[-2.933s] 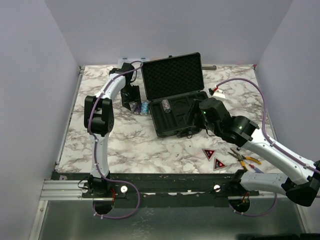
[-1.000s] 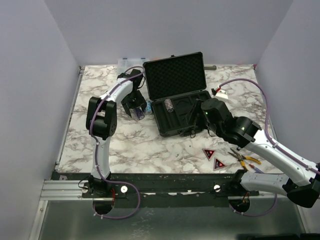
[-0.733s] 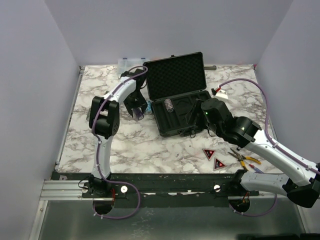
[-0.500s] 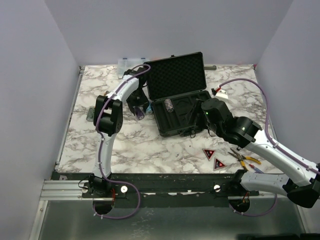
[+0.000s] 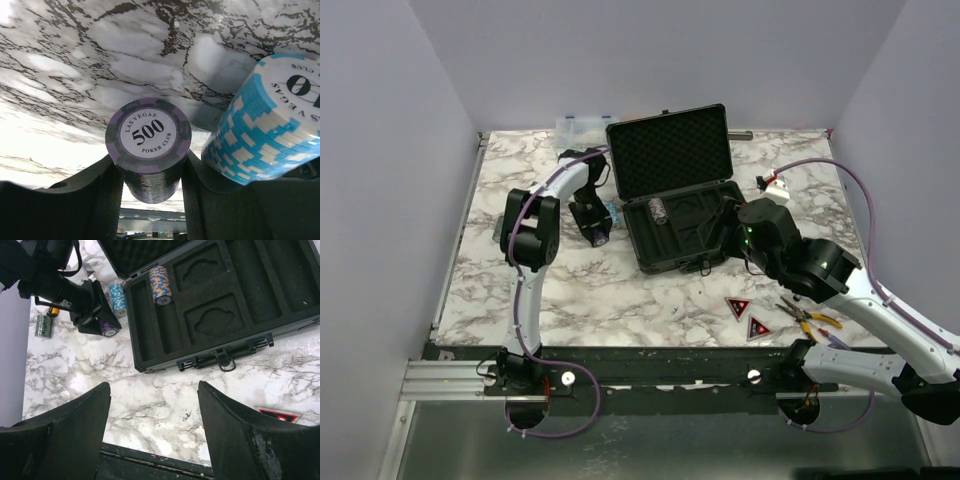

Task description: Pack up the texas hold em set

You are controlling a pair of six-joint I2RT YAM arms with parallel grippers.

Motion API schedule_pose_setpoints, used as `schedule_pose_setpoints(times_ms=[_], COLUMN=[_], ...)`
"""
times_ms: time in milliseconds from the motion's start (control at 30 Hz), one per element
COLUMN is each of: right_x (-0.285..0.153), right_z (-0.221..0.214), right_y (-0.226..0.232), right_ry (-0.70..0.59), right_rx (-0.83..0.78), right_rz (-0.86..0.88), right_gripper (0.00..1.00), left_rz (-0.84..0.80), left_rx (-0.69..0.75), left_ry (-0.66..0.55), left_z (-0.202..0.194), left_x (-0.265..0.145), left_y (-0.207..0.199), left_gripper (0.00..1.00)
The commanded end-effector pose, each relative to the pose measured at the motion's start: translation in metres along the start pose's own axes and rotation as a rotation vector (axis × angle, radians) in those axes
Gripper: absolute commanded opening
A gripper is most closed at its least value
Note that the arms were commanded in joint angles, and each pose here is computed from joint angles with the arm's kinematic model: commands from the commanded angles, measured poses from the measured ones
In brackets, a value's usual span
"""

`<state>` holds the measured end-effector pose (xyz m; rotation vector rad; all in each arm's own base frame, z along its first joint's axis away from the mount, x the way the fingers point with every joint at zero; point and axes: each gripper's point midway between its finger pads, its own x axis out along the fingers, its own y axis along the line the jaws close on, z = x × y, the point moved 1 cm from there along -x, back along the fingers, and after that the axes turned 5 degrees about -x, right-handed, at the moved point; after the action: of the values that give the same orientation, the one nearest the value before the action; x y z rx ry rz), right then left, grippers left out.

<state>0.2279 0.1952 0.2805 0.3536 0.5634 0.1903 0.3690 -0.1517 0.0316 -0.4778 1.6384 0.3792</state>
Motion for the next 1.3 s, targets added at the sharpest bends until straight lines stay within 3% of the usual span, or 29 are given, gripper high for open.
schedule_pose_setpoints(times_ms=[0, 133, 467, 733, 1033, 1267], right_x=[-0.001, 0.000, 0.009, 0.018, 0.022, 0.019], right_z=[0.005, 0.003, 0.004, 0.003, 0.003, 0.005], right_y=[-0.006, -0.006, 0.002, 0.007, 0.008, 0.006], right_ry=[-0.024, -0.018, -0.029, -0.027, -0.023, -0.018], right_rx=[-0.010, -0.016, -0.030, -0.030, -0.013, 0.013], right_rz=[-0.028, -0.030, -0.011, -0.013, -0.032, -0.053], right_gripper=[0.74, 0.74, 0.74, 0.74, 0.73, 0.73], left_rz=[-0.032, -0.072, -0.246, -0.415, -0.509, -0.508], left_rx=[0.008, 0.048, 0.125, 0.225, 0.305, 0.327], left_ry=[-0.038, -0.110, -0.242, -0.266, -0.225, -0.184], left_z=[0.002, -0.001, -0.031, -0.067, -0.070, -0.072], left_x=[-0.006, -0.034, -0.104, -0.143, -0.153, -0.139], left_y=[-0.001, 0.005, 0.016, -0.010, -0.065, -0.087], left_gripper=[0.09, 0.00, 0.00, 0.00, 0.00, 0.00])
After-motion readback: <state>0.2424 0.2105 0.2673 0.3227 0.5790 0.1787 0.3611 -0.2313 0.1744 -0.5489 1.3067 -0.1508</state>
